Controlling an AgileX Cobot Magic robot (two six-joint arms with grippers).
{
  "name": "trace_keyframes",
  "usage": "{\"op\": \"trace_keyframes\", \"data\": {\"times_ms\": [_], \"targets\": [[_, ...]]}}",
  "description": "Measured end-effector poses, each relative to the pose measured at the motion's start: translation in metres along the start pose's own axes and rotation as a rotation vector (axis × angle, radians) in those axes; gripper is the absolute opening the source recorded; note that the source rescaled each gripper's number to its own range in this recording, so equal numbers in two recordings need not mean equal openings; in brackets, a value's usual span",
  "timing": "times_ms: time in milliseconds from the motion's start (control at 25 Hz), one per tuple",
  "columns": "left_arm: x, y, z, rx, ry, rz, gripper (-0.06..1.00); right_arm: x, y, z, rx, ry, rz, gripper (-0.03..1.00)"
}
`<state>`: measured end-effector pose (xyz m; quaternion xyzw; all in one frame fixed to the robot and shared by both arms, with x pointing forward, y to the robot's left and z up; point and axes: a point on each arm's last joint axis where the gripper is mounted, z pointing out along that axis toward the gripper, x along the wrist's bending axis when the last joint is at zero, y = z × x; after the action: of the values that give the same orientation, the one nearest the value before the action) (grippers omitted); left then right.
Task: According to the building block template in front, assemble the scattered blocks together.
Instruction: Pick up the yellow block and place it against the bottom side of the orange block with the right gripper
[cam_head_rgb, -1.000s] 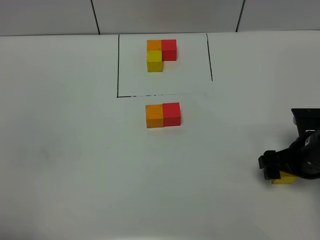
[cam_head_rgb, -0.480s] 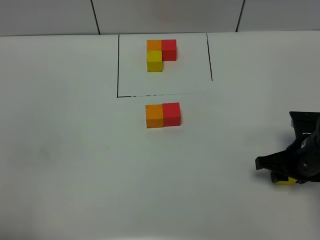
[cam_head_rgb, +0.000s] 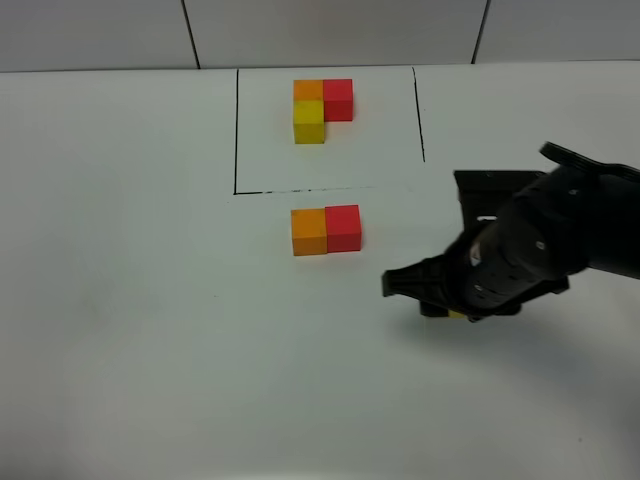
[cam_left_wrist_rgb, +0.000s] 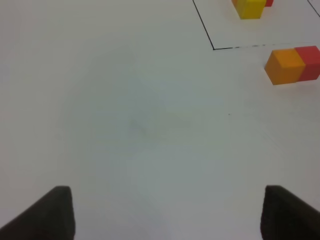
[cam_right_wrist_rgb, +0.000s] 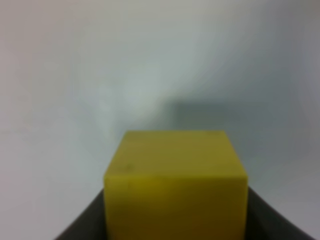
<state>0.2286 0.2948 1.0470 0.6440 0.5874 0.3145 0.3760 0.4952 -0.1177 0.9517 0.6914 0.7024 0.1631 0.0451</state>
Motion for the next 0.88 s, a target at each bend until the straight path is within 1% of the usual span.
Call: {"op": "trace_keyframes", "data": {"times_ms": [120, 280, 440, 520, 640, 880], "targets": [[0.0, 0.0, 0.0, 0.0, 0.0, 0.0, 0.79, 0.03, 0.005, 0.005, 0.01, -0.02, -0.024, 0.01], [0.0, 0.0, 0.0, 0.0, 0.0, 0.0, 0.79, 0.069, 0.01, 0.028, 0.044, -0.042, -0.06, 0.01], [0.0, 0.0, 0.0, 0.0, 0.0, 0.0, 0.79, 0.096, 0.024, 0.043, 0.061, -0.054, -0.068, 0.01], [0.0, 0.0, 0.0, 0.0, 0.0, 0.0, 0.79, 0.105, 0.03, 0.047, 0.073, -0.055, -0.07, 0.01], [0.0, 0.0, 0.0, 0.0, 0.0, 0.0, 0.79, 0.118, 0.039, 0.05, 0.075, -0.032, -0.08, 0.01], [0.0, 0.0, 0.0, 0.0, 0.0, 0.0, 0.79, 0.128, 0.045, 0.073, 0.099, -0.047, -0.092, 0.01]]}}
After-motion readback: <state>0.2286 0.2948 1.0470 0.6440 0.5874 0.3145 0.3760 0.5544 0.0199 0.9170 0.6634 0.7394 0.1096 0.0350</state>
